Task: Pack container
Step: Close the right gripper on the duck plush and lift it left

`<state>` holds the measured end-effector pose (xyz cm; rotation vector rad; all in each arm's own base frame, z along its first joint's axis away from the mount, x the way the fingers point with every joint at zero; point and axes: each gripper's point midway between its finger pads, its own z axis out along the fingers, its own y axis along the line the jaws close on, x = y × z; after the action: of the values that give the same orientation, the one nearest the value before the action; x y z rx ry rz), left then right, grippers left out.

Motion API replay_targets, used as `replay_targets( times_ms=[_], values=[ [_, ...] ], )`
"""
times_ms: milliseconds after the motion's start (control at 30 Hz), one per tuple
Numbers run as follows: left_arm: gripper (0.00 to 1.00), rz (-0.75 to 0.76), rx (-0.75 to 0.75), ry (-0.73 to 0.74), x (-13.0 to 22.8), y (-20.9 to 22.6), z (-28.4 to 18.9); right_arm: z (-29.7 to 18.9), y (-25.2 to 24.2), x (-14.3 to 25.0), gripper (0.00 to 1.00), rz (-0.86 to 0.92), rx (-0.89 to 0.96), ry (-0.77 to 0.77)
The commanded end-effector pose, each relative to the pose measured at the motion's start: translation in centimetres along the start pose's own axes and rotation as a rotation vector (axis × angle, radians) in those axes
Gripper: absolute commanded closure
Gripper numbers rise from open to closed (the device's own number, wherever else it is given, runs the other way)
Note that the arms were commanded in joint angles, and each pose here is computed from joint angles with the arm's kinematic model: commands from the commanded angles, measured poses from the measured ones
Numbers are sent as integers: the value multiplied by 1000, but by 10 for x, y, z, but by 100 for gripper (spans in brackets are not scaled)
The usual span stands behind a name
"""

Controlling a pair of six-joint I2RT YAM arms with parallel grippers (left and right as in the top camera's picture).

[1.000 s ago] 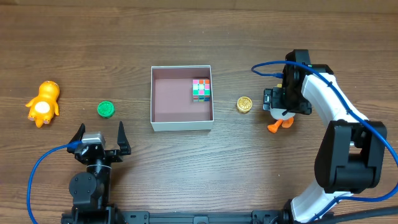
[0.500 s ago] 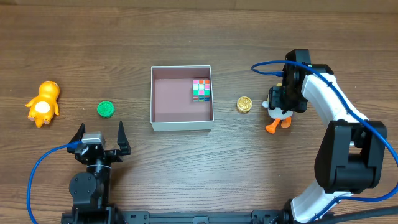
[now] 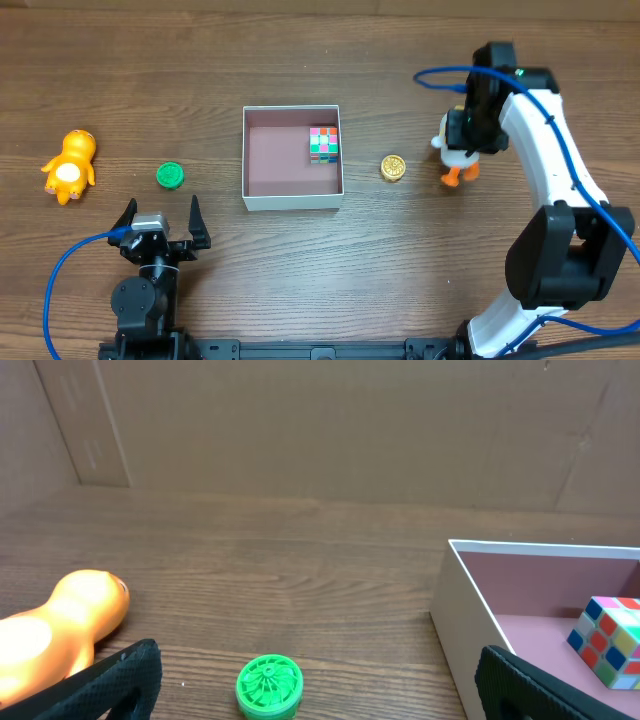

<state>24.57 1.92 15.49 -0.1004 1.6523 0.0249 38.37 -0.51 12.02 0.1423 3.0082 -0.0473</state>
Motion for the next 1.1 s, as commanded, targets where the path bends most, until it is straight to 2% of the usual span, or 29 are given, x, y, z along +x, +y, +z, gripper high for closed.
replay_targets(
  times_ms=[0, 167, 400, 767, 1067],
  values=[
    [0, 21, -10, -8, -1, 2, 0, -44, 14, -22, 61, -3, -68, -84],
    [0, 21, -10, -8, -1, 2, 0, -92, 58, -22, 61, -54, -253, -110],
    [0, 21, -10, -8, -1, 2, 0, -135, 120, -6, 61, -206, -335, -143],
    [0, 21, -10, -8, -1, 2, 0, -152, 234, 41, 59, -508, -424, -181],
    [0, 21, -10, -8, -1, 2, 0, -141, 269, 55, 57, -524, -424, -192]
  ],
)
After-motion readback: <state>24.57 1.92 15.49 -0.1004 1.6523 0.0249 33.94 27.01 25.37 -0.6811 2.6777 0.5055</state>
